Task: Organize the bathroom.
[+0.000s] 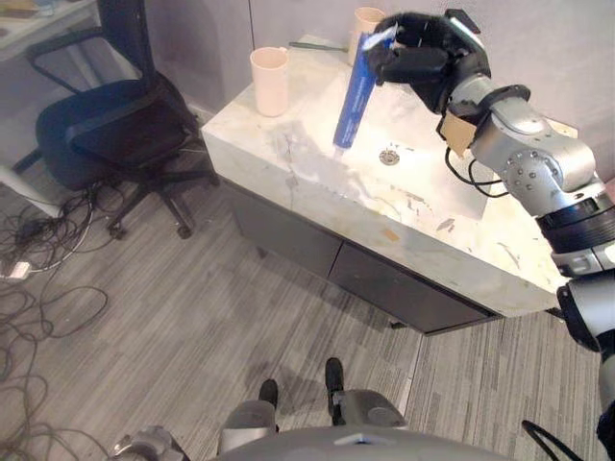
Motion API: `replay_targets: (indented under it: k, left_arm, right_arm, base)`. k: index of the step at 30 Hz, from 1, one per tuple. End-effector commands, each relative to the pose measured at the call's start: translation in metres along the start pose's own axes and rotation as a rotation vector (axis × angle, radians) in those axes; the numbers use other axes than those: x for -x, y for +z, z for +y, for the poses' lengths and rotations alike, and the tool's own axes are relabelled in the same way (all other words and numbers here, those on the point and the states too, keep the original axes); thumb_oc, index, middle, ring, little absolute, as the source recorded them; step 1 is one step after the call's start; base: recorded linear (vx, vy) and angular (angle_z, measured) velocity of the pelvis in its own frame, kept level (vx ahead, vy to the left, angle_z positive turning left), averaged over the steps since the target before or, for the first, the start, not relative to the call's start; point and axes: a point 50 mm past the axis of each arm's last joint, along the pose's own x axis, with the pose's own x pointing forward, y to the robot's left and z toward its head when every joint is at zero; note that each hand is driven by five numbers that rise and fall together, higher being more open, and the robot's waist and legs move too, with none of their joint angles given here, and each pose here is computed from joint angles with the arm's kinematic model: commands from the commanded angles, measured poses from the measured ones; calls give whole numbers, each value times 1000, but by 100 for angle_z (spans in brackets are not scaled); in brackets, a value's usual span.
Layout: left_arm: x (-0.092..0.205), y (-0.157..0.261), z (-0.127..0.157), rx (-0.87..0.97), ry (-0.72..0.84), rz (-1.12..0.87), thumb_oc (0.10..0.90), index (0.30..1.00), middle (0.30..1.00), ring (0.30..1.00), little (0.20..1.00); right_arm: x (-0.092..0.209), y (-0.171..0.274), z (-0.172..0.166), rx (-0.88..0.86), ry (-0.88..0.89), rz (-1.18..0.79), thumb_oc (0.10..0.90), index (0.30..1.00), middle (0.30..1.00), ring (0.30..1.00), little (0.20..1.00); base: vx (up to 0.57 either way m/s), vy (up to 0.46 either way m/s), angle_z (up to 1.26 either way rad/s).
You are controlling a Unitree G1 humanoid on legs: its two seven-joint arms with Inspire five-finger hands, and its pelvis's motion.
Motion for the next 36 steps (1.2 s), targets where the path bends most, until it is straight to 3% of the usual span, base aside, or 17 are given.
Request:
replay_targets:
  k: [1,5,13,27,36]
  left_arm:
    - [-3,-48,27,-61,91,157,800,900,900,900,900]
    - [-2,-54,18,-44,74,182,800,900,900,900,900]
    - [-1,-59,3,-30,61,204,800,900,900,900,900]
    - [1,-28,-16,-247,3,82,800,900,900,900,900]
    - [0,-34,-10,-190,35,92,800,900,900,900,900]
  right_arm:
    - [2,118,10,7,0,-550,400,300,300,300,300]
    - [7,121,15,93,-58,-618,400,300,300,300,300]
    - [16,101,20,54,-65,-600,400,300,300,300,300]
    - [24,85,10,190,-183,-633,400,300,300,300,300]
    - [30,76,15,150,-168,-634,400,300,300,300,300]
  base:
    - [40,12,3]
    - [54,10,3]
    - [60,0,6]
    - [12,125,60]
    - [51,89,-2]
